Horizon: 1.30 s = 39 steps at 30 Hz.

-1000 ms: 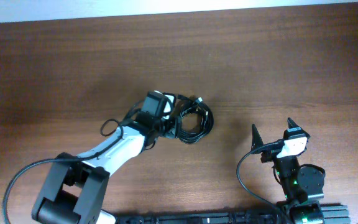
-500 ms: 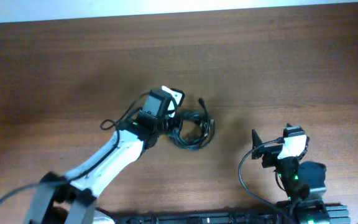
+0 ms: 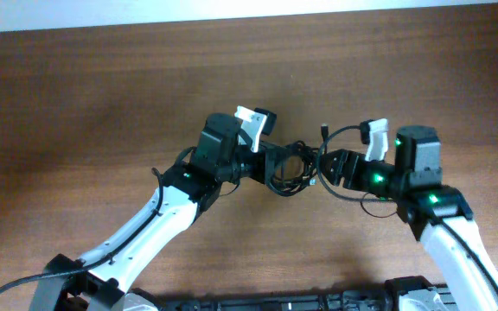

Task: Untangle cables
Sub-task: 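Reach both grippers toward the black cable bundle and grasp it, then pull the cable bundle apart, moving grippers away from each other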

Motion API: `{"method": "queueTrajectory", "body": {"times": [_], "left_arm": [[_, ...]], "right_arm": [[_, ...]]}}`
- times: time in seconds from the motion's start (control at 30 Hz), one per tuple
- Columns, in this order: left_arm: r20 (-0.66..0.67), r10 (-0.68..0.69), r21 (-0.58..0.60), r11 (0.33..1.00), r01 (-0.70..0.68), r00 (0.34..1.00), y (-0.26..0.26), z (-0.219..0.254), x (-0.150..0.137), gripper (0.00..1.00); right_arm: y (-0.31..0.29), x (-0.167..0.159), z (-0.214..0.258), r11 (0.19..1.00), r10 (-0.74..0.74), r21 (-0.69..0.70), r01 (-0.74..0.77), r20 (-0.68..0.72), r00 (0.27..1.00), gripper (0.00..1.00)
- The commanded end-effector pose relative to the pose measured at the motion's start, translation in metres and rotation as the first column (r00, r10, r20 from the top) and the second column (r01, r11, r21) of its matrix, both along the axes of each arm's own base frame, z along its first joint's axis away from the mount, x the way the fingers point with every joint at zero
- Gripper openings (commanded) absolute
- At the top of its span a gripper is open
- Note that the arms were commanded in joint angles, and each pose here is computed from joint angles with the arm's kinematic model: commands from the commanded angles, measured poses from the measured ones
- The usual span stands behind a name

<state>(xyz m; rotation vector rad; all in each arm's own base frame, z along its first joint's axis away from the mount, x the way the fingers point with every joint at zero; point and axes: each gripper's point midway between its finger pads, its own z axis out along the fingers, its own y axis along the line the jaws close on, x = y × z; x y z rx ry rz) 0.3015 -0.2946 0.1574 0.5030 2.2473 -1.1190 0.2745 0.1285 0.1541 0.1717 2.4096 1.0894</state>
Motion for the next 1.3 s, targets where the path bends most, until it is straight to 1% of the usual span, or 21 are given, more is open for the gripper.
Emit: {"method": "queueTrajectory", "body": {"times": [0.0,0.1,0.17,0.2,0.3,0.37,0.43,0.5,0.53,0.7,0.73,0.77,0.8,0.83,0.9,0.97,1.07,1.13,1.2,1.23,1.27], "left_arm": [[0.024,-0.024,-0.055,0.998,0.025,0.999,-0.007,0.022,-0.003,0.00],[-0.001,-0.024,-0.069,0.997,0.023,1.000,-0.008,0.022,-0.005,0.00],[-0.017,-0.046,-0.081,0.996,0.045,0.999,-0.010,0.023,-0.009,0.00],[-0.039,-0.050,-0.093,0.995,0.046,0.998,-0.013,0.023,-0.012,0.00],[-0.077,-0.065,-0.106,0.993,0.056,0.995,-0.022,0.023,-0.023,0.00],[-0.082,-0.077,-0.108,0.992,0.068,0.994,-0.025,0.024,-0.027,0.00],[-0.092,-0.103,-0.136,0.987,0.090,0.990,-0.029,0.029,-0.031,0.00],[-0.075,-0.164,-0.181,0.972,0.148,0.984,-0.035,0.039,-0.039,0.00],[-0.076,-0.188,-0.193,0.966,0.170,0.979,-0.037,0.041,-0.043,0.00],[-0.098,-0.224,-0.192,0.960,0.203,0.970,-0.036,0.037,-0.051,0.00],[-0.100,-0.145,-0.111,0.985,0.134,0.984,-0.028,0.021,-0.041,0.00],[-0.103,-0.010,0.040,0.999,0.014,0.995,-0.009,-0.007,-0.026,0.00],[-0.087,0.199,0.264,0.950,-0.170,0.976,0.031,-0.042,-0.010,0.00],[-0.099,0.213,0.295,0.939,-0.176,0.972,0.036,-0.049,-0.012,0.05],[-0.131,0.229,0.346,0.922,-0.172,0.965,0.044,-0.061,-0.018,0.81],[-0.109,0.298,0.441,0.869,-0.222,0.948,0.065,-0.073,-0.017,0.87],[-0.116,0.359,0.502,0.825,-0.257,0.926,0.091,-0.081,-0.013,0.94],[-0.146,0.415,0.524,0.802,-0.285,0.898,0.116,-0.086,-0.007,0.96],[-0.208,0.280,0.458,0.874,-0.160,0.937,0.108,-0.086,-0.013,0.98],[-0.261,0.135,0.390,0.921,-0.024,0.956,0.093,-0.089,-0.025,0.99],[-0.294,0.120,0.391,0.920,0.004,0.948,0.092,-0.099,-0.028,0.99]], "right_arm": [[0.020,-0.008,-0.011,0.988,0.075,0.143,-0.053,-0.153,0.985,0.61],[0.020,-0.002,-0.026,0.989,0.068,0.146,-0.039,-0.202,0.977,0.59],[0.017,0.013,-0.022,0.984,-0.020,0.165,0.059,-0.226,0.974,0.50],[0.009,0.019,-0.027,0.976,-0.112,0.149,0.159,-0.283,0.953,0.48],[0.000,0.026,-0.034,0.941,-0.240,0.135,0.311,-0.382,0.892,0.38],[-0.004,0.028,-0.036,0.922,-0.284,0.130,0.366,-0.417,0.864,0.36],[-0.005,0.028,-0.037,0.904,-0.308,0.134,0.406,-0.453,0.836,0.26],[-0.005,0.028,-0.038,0.897,-0.319,0.134,0.422,-0.467,0.825,0.25],[-0.006,0.028,-0.040,0.895,-0.326,0.125,0.428,-0.470,0.820,0.10],[-0.007,0.029,-0.040,0.898,-0.326,0.123,0.422,-0.457,0.828,0.04],[-0.007,0.029,-0.040,0.911,-0.314,0.115,0.397,-0.432,0.846,0.04],[-0.007,0.028,-0.041,0.931,-0.290,0.098,0.352,-0.390,0.874,0.04],[-0.007,0.022,-0.045,0.943,-0.273,0.074,0.325,-0.387,0.881,0.04],[-0.008,0.020,-0.047,0.946,-0.269,0.065,0.319,-0.392,0.880,0.04],[-0.008,0.014,-0.051,0.950,-0.262,0.051,0.308,-0.407,0.875,0.06],[-0.008,0.011,-0.053,0.952,-0.259,0.041,0.303,-0.419,0.871,0.12],[-0.008,0.008,-0.055,0.975,-0.204,0.010,0.222,-0.354,0.913,0.46],[-0.009,0.015,-0.051,0.995,-0.026,-0.100,0.014,-0.117,0.993,0.66],[-0.020,0.028,-0.050,0.967,0.051,-0.252,-0.042,0.032,0.998,0.69],[-0.029,0.037,-0.048,0.940,0.076,-0.338,-0.039,0.097,0.992,0.69],[-0.030,0.043,-0.044,0.927,0.112,-0.371,-0.050,0.147,0.983,0.69]]}}
